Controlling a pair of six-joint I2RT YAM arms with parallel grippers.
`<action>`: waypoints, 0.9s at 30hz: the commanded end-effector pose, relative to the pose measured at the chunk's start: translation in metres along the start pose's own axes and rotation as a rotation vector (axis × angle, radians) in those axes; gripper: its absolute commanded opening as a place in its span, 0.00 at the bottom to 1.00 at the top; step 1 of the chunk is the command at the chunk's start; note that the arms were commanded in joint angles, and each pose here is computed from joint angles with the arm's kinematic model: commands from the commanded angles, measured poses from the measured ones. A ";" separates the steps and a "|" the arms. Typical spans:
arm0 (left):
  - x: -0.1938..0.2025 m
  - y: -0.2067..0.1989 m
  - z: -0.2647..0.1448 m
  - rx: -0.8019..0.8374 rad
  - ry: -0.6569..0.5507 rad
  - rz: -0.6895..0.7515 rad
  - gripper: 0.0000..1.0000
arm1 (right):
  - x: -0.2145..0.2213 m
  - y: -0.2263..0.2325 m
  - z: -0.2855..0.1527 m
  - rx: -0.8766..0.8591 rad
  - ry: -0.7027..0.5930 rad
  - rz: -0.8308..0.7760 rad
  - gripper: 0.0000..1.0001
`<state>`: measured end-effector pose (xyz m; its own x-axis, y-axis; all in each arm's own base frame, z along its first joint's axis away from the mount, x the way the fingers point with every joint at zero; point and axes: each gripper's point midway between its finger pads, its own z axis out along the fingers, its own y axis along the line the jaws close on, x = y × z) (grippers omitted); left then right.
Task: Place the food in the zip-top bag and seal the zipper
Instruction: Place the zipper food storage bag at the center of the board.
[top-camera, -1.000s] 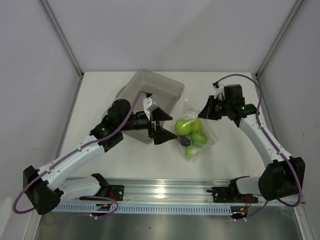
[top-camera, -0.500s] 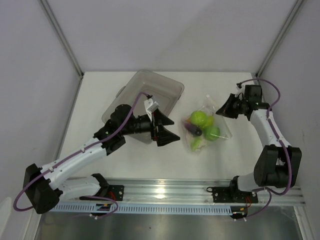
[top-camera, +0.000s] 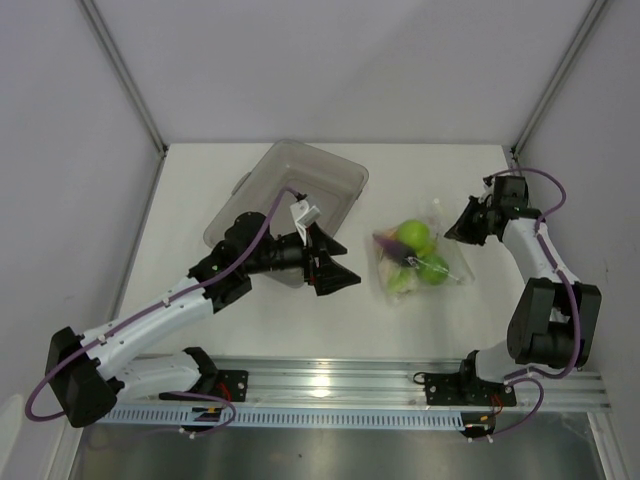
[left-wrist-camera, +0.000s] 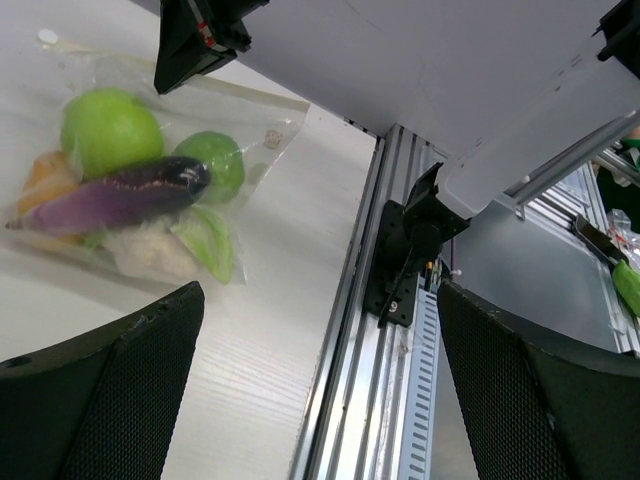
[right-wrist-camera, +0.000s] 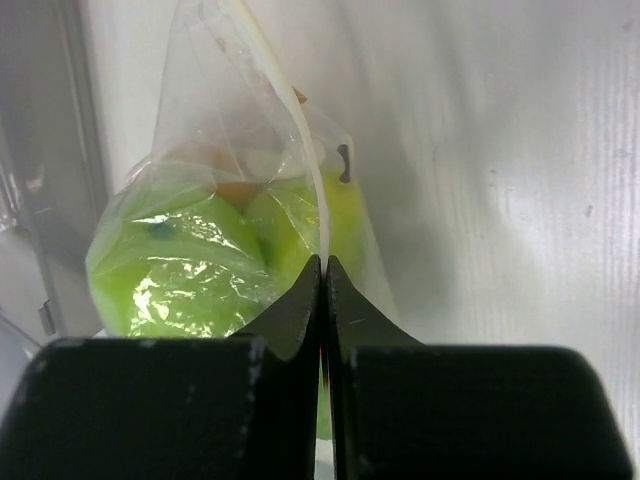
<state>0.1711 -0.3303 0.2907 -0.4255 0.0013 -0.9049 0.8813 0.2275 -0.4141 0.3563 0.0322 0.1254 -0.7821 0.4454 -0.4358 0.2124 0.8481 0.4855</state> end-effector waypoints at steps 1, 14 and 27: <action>0.006 0.006 -0.001 -0.049 0.020 -0.050 1.00 | -0.005 -0.020 0.004 0.068 -0.012 -0.004 0.00; 0.015 0.002 -0.005 -0.041 0.043 -0.095 1.00 | -0.025 -0.054 0.023 0.128 0.011 0.034 0.08; 0.017 0.001 0.000 -0.020 0.047 -0.119 1.00 | -0.071 0.007 -0.042 0.084 -0.190 -0.045 0.82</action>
<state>0.1688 -0.3263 0.2684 -0.5288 0.0322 -0.8481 0.8200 0.2773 -0.5007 0.3728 -0.0057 0.1257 -0.7537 0.4636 -0.4658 0.2833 0.8687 0.4063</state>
